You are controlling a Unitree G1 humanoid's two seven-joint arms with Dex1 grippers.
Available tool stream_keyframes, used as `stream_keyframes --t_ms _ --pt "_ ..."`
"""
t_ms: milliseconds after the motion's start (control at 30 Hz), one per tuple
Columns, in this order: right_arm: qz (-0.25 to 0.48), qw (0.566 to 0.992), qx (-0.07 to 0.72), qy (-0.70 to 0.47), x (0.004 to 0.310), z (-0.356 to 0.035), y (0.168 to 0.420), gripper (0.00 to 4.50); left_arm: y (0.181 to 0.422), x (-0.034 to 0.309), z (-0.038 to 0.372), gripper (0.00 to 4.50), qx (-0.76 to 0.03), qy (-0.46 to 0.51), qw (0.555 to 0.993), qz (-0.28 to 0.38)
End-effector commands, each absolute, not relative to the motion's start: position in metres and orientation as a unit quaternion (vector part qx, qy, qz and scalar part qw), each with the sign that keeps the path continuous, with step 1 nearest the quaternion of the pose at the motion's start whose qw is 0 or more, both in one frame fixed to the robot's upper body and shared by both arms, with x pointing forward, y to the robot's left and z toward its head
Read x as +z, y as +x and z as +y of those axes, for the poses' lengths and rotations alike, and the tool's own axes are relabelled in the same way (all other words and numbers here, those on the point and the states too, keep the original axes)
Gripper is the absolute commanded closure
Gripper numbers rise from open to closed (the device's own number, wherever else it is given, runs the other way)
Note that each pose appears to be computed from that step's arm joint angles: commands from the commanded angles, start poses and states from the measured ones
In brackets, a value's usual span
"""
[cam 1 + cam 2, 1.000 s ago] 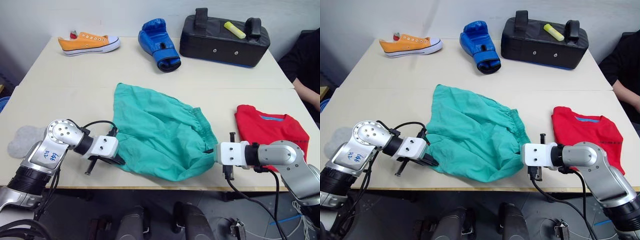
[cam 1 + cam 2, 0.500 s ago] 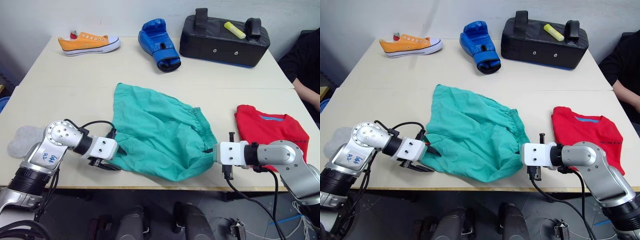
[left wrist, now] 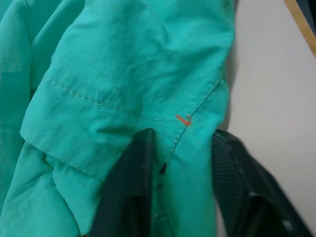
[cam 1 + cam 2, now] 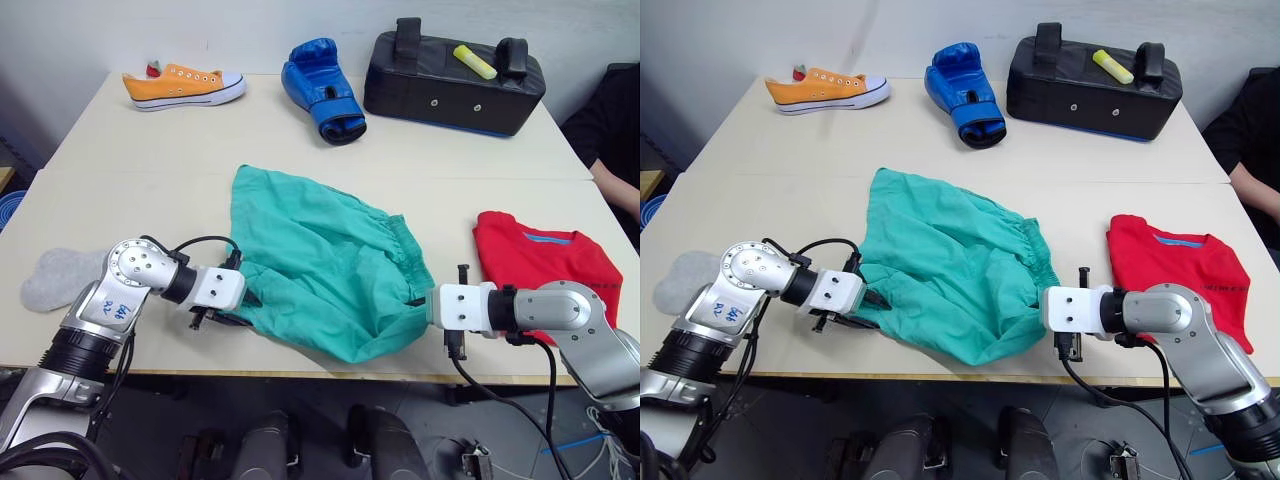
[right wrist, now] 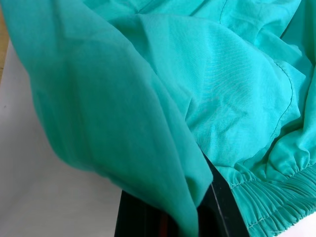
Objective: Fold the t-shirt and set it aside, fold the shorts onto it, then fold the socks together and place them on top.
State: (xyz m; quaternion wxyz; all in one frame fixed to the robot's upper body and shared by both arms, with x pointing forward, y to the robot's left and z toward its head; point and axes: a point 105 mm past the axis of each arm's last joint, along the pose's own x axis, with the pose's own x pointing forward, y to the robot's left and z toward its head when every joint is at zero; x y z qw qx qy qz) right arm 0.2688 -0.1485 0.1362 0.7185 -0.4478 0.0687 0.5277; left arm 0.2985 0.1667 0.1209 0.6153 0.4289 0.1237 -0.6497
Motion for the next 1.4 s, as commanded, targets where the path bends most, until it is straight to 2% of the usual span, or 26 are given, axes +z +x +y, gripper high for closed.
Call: stream_keyframes --t_ms 33,67,200,333,433,567,600,667,733,767,800,833,867,900,933,967,1000,1067,1133,1233,1300,1400 --pt "0.054 0.711 0.534 -0.454 0.141 -0.143 0.265 4.50 0.300 0.123 0.164 4.19 -0.647 0.427 0.620 0.118" --pt "0.055 0.710 0.535 -0.456 0.140 -0.143 0.265 4.50 0.300 0.124 0.163 4.48 -0.647 0.424 0.622 0.118" --pt "0.056 0.706 0.536 -0.459 0.137 -0.143 0.264 4.50 0.297 0.131 0.162 4.48 -0.650 0.407 0.632 0.112" --pt "0.054 0.716 0.536 -0.443 0.141 -0.143 0.262 4.50 0.280 0.145 0.170 4.48 -0.660 0.383 0.635 0.122" --pt "0.088 0.723 0.577 -0.370 0.145 -0.148 0.238 4.50 0.235 0.142 0.191 4.48 -0.691 0.323 0.613 0.205" --pt "0.119 0.732 0.615 -0.268 0.144 -0.145 0.215 4.50 0.208 0.135 0.203 4.48 -0.695 0.287 0.605 0.262" --pt "0.122 0.737 0.617 -0.250 0.143 -0.144 0.214 4.50 0.207 0.133 0.203 4.48 -0.691 0.285 0.609 0.265" --pt "0.121 0.757 0.598 -0.234 0.139 -0.140 0.225 4.50 0.220 0.129 0.203 4.48 -0.671 0.282 0.640 0.246" --pt "0.090 0.789 0.557 -0.244 0.145 -0.136 0.254 4.50 0.252 0.134 0.199 4.48 -0.636 0.287 0.690 0.194" --pt "0.055 0.812 0.522 -0.257 0.161 -0.134 0.277 4.50 0.282 0.149 0.197 4.48 -0.598 0.293 0.733 0.143" --pt "0.000 0.839 0.470 -0.273 0.188 -0.135 0.304 4.50 0.322 0.180 0.196 4.48 -0.532 0.308 0.787 0.060" --pt "-0.078 0.864 0.393 -0.304 0.231 -0.140 0.333 4.50 0.363 0.238 0.198 4.48 -0.433 0.319 0.840 -0.064" --pt "-0.132 0.875 0.340 -0.319 0.263 -0.143 0.348 4.50 0.384 0.281 0.199 4.48 -0.366 0.314 0.864 -0.148" --pt "-0.233 0.877 0.241 -0.344 0.324 -0.154 0.359 4.50 0.396 0.356 0.212 4.48 -0.249 0.296 0.885 -0.260" --pt "-0.310 0.867 0.173 -0.351 0.372 -0.163 0.356 4.50 0.391 0.413 0.222 4.48 -0.173 0.270 0.886 -0.336" --pt "-0.384 0.844 0.125 -0.353 0.420 -0.169 0.342 4.50 0.377 0.463 0.234 4.48 -0.114 0.255 0.875 -0.395" --pt "-0.437 0.817 0.097 -0.362 0.453 -0.173 0.325 4.50 0.362 0.495 0.239 4.48 -0.093 0.246 0.862 -0.433" --pt "-0.483 0.776 0.094 -0.394 0.476 -0.172 0.303 4.50 0.347 0.515 0.231 4.48 -0.119 0.277 0.838 -0.455" --pt "-0.474 0.768 0.132 -0.409 0.466 -0.169 0.299 4.50 0.349 0.504 0.220 4.48 -0.178 0.306 0.831 -0.429" --pt "-0.425 0.780 0.201 -0.412 0.432 -0.163 0.304 4.50 0.356 0.474 0.215 4.48 -0.244 0.334 0.827 -0.380" --pt "-0.353 0.797 0.267 -0.412 0.383 -0.157 0.308 4.50 0.363 0.419 0.214 4.48 -0.324 0.352 0.828 -0.293" --pt "-0.248 0.808 0.340 -0.412 0.305 -0.150 0.308 4.50 0.357 0.318 0.219 4.48 -0.407 0.371 0.824 -0.135"
